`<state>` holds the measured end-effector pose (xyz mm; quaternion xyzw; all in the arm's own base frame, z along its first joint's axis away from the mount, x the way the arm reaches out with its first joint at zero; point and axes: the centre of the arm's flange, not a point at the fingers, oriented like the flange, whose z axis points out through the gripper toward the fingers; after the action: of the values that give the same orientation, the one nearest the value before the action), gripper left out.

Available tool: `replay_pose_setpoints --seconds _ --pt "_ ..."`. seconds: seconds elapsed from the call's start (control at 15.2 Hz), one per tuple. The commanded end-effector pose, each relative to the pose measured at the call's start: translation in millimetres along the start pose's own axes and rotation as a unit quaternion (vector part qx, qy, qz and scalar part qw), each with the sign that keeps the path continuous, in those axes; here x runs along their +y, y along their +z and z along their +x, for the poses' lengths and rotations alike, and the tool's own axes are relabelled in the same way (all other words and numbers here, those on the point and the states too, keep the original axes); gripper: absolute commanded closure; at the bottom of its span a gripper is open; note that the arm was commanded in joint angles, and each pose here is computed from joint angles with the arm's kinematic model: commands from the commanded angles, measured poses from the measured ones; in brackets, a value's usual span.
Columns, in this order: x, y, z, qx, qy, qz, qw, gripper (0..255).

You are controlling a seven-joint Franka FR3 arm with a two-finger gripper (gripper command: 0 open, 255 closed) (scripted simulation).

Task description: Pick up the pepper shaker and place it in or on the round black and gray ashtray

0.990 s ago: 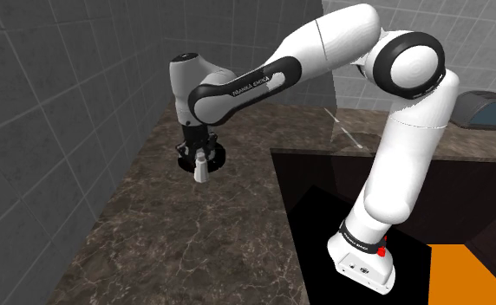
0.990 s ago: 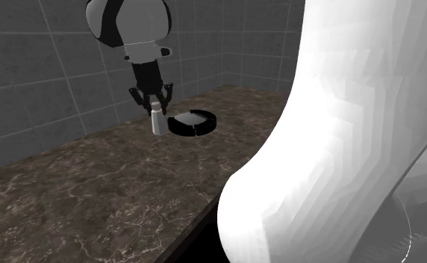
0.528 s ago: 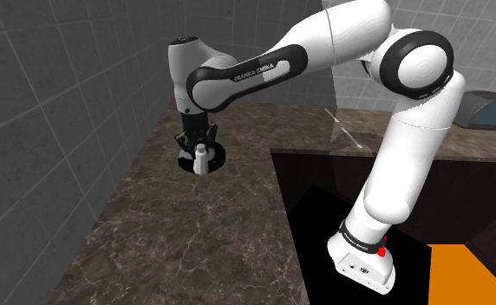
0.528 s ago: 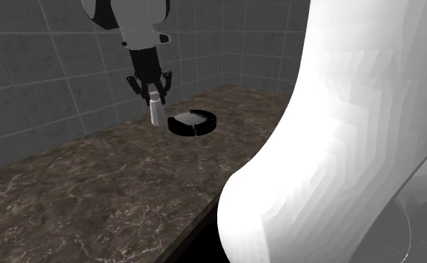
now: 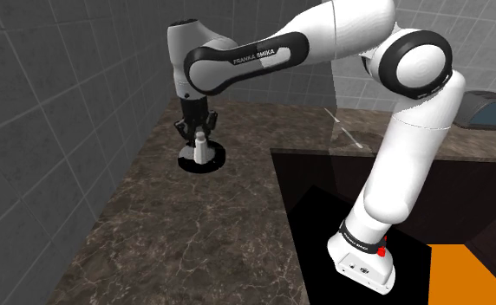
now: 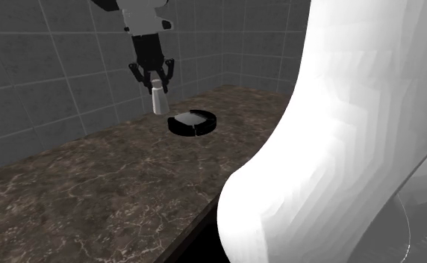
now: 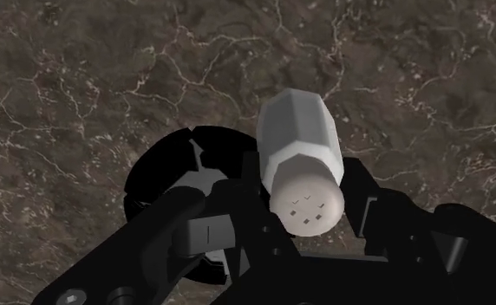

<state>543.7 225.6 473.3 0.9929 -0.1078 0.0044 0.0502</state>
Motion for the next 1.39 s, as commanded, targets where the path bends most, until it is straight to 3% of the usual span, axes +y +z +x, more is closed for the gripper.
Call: replay_pose_setpoints --seconds 0.0,0.73,1.32 --pt "11 -1 20 0.0 0.0 0.0 1.0 255" --pt "90 -10 155 0.0 0.0 0.0 1.0 255" --pt "85 37 154 0.0 0.0 0.0 1.0 255"
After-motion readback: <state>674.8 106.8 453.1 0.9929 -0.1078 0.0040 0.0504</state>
